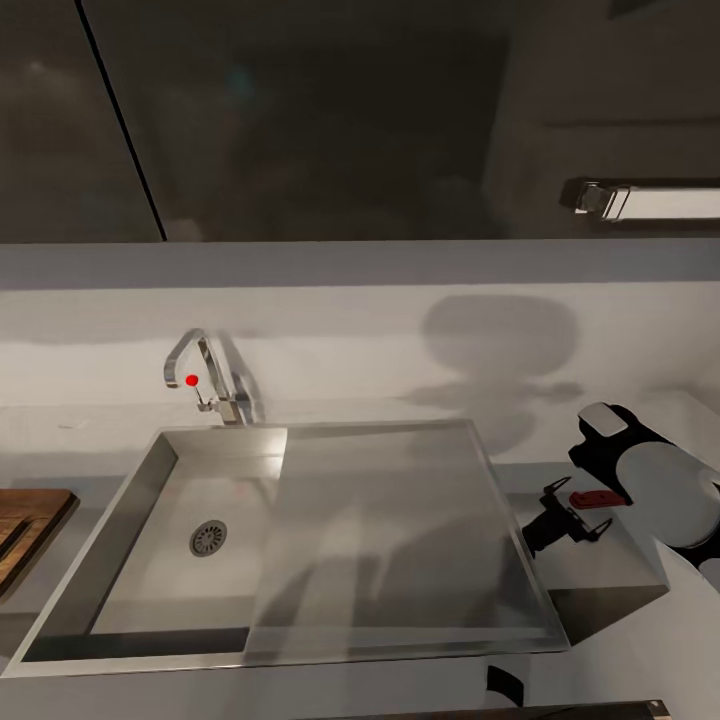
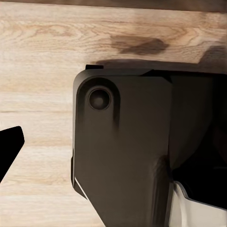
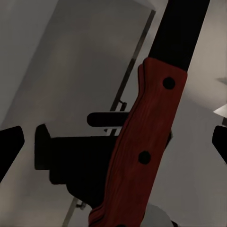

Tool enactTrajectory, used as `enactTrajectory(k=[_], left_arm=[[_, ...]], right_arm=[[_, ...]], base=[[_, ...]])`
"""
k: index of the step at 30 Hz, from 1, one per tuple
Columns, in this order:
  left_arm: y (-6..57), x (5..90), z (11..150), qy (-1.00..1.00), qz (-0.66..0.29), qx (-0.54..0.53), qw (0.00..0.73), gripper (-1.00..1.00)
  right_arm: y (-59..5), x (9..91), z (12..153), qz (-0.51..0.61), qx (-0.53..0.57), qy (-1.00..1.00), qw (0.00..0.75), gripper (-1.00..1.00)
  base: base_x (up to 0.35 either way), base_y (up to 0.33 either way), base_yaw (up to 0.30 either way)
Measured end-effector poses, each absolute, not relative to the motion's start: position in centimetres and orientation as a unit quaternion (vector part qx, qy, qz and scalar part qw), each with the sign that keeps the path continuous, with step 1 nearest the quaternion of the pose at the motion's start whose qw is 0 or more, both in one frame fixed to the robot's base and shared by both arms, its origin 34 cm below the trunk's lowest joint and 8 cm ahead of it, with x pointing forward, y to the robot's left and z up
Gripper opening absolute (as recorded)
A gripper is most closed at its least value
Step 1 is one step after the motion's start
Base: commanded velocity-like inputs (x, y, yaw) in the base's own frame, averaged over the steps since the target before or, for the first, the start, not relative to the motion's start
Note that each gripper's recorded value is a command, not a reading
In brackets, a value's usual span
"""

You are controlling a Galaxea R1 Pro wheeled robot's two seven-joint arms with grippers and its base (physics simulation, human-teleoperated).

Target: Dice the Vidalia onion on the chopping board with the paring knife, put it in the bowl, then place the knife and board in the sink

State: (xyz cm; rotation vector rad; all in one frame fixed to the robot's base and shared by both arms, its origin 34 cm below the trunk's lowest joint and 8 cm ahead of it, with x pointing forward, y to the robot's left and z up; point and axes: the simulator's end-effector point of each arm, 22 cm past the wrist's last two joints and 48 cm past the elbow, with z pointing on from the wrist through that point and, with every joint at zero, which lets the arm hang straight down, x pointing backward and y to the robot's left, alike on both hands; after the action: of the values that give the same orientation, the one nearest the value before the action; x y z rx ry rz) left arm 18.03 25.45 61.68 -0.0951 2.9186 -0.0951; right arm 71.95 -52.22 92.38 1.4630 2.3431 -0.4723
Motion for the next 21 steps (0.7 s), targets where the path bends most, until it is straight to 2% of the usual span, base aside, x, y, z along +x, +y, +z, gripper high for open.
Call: enactTrajectory(k=[21], left_arm=[[25.4, 18.1, 61.7, 0.993, -0.032, -0.032, 0.110, 1.00]], right_arm=[[-52.1, 71.7, 91.2, -0.145, 0.510, 0.831, 0.166, 1.00]], base=[[0.000, 0.000, 0.000]])
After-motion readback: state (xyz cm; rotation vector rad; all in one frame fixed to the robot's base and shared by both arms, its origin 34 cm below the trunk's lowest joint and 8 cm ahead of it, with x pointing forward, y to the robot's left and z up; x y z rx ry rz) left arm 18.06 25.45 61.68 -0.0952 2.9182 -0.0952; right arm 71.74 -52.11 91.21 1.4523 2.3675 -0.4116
